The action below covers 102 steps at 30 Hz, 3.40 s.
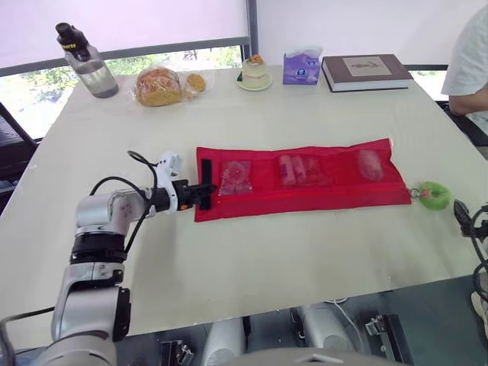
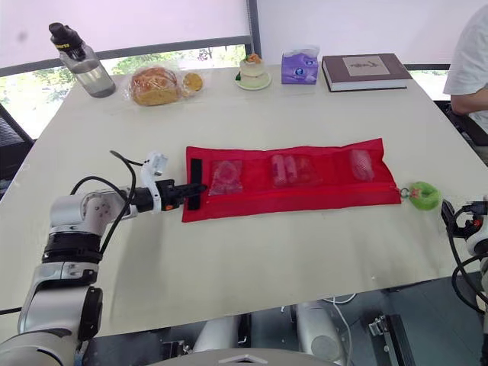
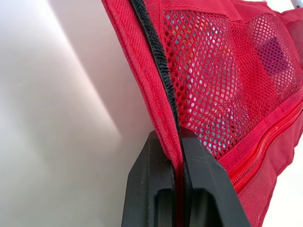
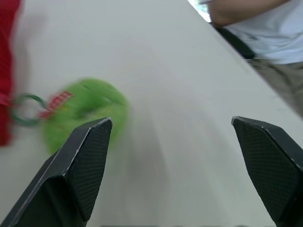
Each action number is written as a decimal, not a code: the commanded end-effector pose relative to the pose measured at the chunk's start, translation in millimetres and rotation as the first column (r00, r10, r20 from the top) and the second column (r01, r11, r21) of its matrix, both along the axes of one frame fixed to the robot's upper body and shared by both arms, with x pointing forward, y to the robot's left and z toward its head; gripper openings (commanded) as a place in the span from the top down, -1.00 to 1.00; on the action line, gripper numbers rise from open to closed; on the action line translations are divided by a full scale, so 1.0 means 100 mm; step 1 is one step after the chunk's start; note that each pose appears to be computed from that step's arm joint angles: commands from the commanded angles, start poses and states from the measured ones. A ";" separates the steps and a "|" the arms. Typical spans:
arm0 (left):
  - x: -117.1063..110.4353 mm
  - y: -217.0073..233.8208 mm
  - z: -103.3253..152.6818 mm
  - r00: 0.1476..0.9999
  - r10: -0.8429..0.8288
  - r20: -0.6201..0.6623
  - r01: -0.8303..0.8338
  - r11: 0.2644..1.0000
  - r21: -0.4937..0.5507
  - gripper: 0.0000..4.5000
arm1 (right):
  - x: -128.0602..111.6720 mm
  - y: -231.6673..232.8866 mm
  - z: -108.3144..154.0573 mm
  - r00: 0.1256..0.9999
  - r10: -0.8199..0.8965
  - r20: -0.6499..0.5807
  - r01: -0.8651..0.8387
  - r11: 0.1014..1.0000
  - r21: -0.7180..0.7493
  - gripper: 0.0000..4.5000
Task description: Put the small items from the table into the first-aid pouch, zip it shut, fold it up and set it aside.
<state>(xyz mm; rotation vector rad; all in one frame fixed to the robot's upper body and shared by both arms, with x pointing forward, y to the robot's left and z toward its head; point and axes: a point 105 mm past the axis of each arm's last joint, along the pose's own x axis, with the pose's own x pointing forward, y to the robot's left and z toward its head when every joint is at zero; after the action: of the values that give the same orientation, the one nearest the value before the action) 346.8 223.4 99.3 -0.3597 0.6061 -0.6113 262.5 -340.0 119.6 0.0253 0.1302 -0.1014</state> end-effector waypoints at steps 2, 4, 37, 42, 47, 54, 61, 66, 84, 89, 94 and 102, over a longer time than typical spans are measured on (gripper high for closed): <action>-0.05 0.33 -0.07 0.994 0.108 -0.022 -0.105 0.989 0.101 0.19 | -0.05 0.34 0.12 0.990 0.138 0.030 -0.141 0.981 0.132 -1.00; 0.00 0.35 0.08 0.993 0.096 0.062 -0.102 0.988 0.115 -0.24 | -0.06 0.43 0.08 0.986 0.164 0.014 -0.164 0.970 0.177 -1.00; -0.75 -1.22 1.68 0.431 -0.675 0.599 0.621 0.703 0.346 -0.98 | 0.32 0.86 -0.14 0.998 0.045 0.039 -0.059 0.618 0.784 -1.00; -0.77 -1.25 1.63 0.422 -0.686 0.592 0.636 0.690 0.345 -0.98 | 0.41 0.89 -0.17 0.994 0.043 0.101 -0.107 0.586 0.803 -1.00; -0.76 -1.25 1.62 0.422 -0.683 0.596 0.628 0.695 0.351 -1.00 | 0.49 0.94 -0.17 0.988 0.041 0.149 -0.145 0.582 0.800 -0.76; -0.74 -1.23 1.63 0.427 -0.663 0.615 0.606 0.714 0.350 -1.00 | 0.50 0.91 -0.20 0.988 0.044 0.149 -0.144 0.622 0.770 0.62; -0.68 -1.17 1.61 0.404 -0.665 0.628 0.549 0.725 0.415 -1.00 | 0.35 0.69 -0.02 0.979 0.068 0.193 -0.177 0.756 0.630 0.93; -0.64 -1.12 1.68 0.390 -0.663 0.639 0.513 0.733 0.447 -1.00 | 0.17 0.48 0.36 0.953 0.122 0.276 -0.242 0.856 0.457 0.93; -0.71 -1.13 1.76 0.330 -0.689 0.646 0.516 0.704 0.488 -1.00 | 0.04 2.10 0.48 0.439 0.837 -0.326 -0.897 0.387 -0.214 0.93; -0.72 -1.08 1.77 0.346 -0.683 0.643 0.498 0.715 0.491 -1.00 | 0.17 2.17 0.15 0.412 0.765 -0.495 -0.899 0.250 -0.360 0.93; -0.74 -1.06 1.75 0.368 -0.672 0.643 0.488 0.728 0.482 -1.00 | 0.16 2.15 0.19 0.403 0.770 -0.495 -0.903 0.245 -0.353 0.31; -0.65 -0.90 1.61 0.544 -0.564 0.622 0.446 0.821 0.356 -1.00 | -0.08 1.95 0.53 0.430 0.824 -0.369 -0.899 0.355 -0.256 -0.97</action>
<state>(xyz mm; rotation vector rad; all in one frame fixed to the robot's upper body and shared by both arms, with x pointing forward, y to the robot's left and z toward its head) 279.1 121.2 256.2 0.2956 -0.0292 -1.2639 262.9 -135.9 146.4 -0.5170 0.3546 1.0062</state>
